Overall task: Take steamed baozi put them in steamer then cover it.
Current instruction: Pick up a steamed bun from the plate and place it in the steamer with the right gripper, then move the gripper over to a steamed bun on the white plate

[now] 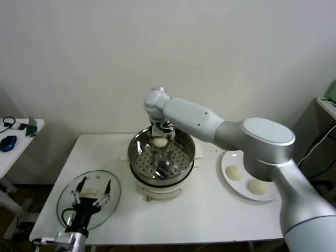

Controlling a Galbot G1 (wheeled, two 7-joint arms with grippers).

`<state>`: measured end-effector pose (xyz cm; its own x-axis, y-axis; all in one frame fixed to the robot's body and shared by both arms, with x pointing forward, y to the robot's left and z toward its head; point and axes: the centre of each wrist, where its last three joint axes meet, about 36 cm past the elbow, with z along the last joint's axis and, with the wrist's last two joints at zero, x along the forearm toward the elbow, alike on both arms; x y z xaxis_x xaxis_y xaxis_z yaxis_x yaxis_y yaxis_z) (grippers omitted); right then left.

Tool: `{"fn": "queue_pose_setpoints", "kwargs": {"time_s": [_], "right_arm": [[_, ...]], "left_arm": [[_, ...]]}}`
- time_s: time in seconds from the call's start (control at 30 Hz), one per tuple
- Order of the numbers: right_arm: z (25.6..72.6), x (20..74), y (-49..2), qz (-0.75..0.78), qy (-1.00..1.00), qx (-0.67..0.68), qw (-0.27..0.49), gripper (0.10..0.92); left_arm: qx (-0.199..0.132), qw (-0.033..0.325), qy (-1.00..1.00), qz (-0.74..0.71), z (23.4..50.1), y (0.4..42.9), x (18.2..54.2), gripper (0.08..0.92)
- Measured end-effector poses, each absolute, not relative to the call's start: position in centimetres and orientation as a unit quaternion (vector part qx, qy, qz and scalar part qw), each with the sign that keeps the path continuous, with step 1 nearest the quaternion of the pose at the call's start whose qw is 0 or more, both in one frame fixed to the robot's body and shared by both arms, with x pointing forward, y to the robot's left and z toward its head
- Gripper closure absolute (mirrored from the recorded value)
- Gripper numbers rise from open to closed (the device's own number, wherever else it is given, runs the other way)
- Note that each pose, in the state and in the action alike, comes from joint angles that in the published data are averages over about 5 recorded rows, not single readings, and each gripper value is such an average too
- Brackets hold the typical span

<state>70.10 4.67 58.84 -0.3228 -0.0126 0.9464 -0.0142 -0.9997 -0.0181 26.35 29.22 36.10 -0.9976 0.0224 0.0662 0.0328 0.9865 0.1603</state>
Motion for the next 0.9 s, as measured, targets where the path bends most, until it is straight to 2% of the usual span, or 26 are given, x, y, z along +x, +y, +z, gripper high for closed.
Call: {"fn": "queue_pose_setpoints", "kwargs": {"time_s": [0.13,0.3,0.4,0.67,0.9], "right_arm": [[58.1,69.9,5.0,0.812,-0.007,0.583,-0.001,0.312],[58.1,69.9,5.1,0.812,-0.005,0.583,-0.001,0.226],[58.2,69.9,4.9,0.812,-0.001,0.584,0.001,0.203],[60.6,70.2,3.8,0.812,-0.007,0.583,0.005,0.199],[65.1,70.9,1.2,0.806,-0.075,0.587,0.021,0.200]], "left_arm": [[-0.013,0.032,-0.996,-0.081,36.1,29.3,26.5,0.177],[-0.013,0.032,-0.996,-0.081,36.2,29.4,26.6,0.177],[-0.012,0.031,-0.996,-0.081,36.3,29.4,26.6,0.177],[-0.010,0.032,-0.996,-0.081,36.4,29.5,26.4,0.177],[-0.008,0.032,-0.996,-0.081,36.6,29.6,26.2,0.177]]}}
